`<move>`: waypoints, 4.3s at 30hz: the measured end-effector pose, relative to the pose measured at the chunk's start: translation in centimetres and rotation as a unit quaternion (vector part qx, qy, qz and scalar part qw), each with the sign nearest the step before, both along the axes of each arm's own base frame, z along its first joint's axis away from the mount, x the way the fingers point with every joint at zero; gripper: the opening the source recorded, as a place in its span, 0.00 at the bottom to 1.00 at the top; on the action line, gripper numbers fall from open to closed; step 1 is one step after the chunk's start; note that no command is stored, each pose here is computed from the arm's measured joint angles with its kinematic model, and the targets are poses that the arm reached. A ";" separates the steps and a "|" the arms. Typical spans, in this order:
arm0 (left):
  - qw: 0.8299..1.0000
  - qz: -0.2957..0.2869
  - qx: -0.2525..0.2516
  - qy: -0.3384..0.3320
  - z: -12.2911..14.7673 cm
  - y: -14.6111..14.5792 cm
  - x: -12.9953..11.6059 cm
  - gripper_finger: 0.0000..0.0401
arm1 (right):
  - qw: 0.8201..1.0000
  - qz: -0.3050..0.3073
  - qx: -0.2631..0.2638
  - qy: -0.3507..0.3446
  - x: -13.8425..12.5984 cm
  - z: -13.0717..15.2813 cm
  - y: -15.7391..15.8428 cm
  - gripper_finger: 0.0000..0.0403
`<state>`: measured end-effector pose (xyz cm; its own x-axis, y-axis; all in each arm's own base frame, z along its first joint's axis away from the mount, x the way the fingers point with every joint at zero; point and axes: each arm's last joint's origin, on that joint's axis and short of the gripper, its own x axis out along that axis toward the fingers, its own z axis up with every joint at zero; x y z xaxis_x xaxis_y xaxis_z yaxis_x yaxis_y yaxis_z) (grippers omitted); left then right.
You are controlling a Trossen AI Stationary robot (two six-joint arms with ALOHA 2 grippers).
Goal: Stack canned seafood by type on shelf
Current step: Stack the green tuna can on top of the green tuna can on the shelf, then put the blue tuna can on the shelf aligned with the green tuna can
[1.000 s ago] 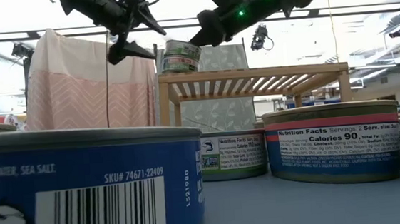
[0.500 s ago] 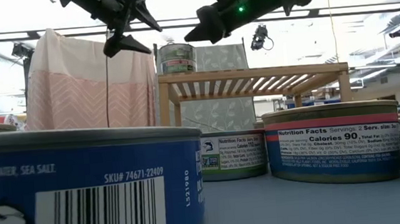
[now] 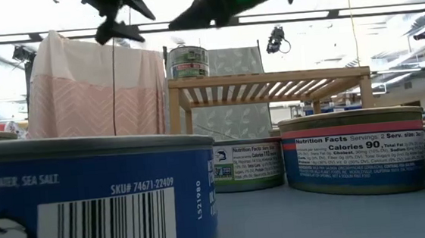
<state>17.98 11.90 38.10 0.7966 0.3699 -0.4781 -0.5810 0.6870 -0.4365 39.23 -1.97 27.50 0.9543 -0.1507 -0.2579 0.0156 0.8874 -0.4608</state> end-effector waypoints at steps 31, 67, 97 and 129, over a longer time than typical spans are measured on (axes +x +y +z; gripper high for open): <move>1.000 0.018 0.018 0.003 1.0 -0.5 -1.0 0.78 | 0.991 -0.110 0.001 0.069 0.5 -2.4 -2.8 0.00; 0.998 0.040 0.033 0.019 0.9 -0.4 -1.1 0.78 | 0.993 -0.115 -0.015 0.024 -0.3 -0.4 -5.7 0.00; 0.996 0.055 0.054 0.044 0.7 -0.3 -1.3 0.78 | 0.978 -0.188 0.010 0.091 -1.9 -1.4 -9.1 0.00; 0.940 -0.071 -0.224 0.249 -6.2 -7.4 -3.9 0.78 | 0.984 -0.177 -0.026 0.000 -8.2 8.5 -2.9 0.00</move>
<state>14.07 4.46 31.92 0.4591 -0.0503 -0.8870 -0.7058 0.5857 -0.3985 31.00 -4.83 35.96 0.8391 -0.4873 -0.2417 0.3196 0.8013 -0.5058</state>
